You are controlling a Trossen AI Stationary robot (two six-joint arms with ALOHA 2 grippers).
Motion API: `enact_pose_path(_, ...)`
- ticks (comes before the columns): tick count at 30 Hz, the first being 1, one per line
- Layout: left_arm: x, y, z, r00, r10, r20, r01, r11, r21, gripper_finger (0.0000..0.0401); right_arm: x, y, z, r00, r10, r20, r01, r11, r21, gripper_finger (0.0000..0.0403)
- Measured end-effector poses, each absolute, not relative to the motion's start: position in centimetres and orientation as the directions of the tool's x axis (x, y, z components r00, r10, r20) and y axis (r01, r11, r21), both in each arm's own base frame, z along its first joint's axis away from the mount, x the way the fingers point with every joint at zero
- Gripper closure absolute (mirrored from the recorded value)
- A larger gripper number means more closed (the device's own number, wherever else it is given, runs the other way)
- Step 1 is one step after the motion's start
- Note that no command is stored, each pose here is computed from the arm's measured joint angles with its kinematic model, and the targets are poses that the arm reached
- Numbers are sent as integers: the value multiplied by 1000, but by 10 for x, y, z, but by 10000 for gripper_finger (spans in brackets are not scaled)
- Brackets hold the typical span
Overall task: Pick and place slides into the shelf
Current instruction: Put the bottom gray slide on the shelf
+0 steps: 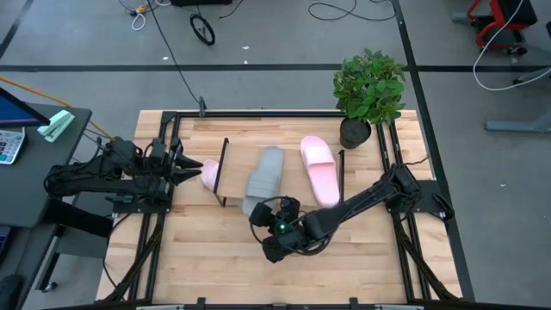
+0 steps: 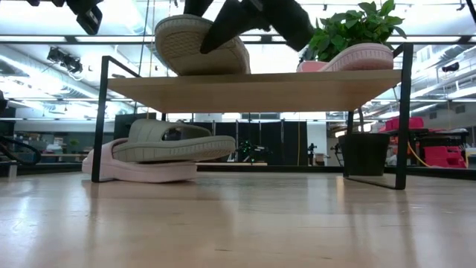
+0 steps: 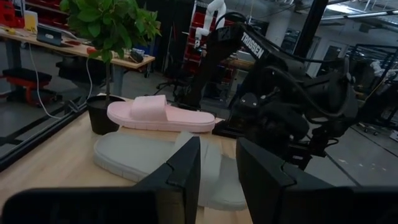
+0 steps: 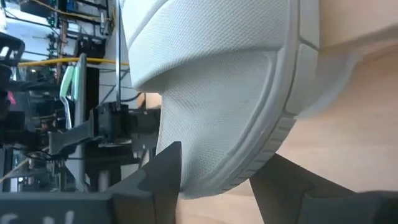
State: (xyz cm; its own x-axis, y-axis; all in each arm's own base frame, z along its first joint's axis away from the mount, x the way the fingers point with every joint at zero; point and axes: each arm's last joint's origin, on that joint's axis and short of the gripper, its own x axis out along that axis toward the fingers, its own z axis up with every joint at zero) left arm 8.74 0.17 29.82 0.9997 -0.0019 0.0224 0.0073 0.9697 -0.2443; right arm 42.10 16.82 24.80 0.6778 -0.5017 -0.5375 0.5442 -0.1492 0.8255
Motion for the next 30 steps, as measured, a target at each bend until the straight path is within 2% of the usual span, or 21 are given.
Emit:
enact_pose_path(11, 87, 2, 297, 1000, -2, 9, 3, 977, -211, 294, 413, 148, 274, 672, -478, -566, 596, -106, 796, 220)
enact_pose_path(19, 87, 2, 296, 1000, -2, -4, 1, 977, -211, 294, 422, 133, 276, 682, -429, -593, 619, -94, 780, 220)
enact_pose_path(30, 87, 2, 295, 1000, -1, -10, -1, 983, -186, 294, 431, 122, 279, 717, -378, -585, 635, 8, 773, 219)
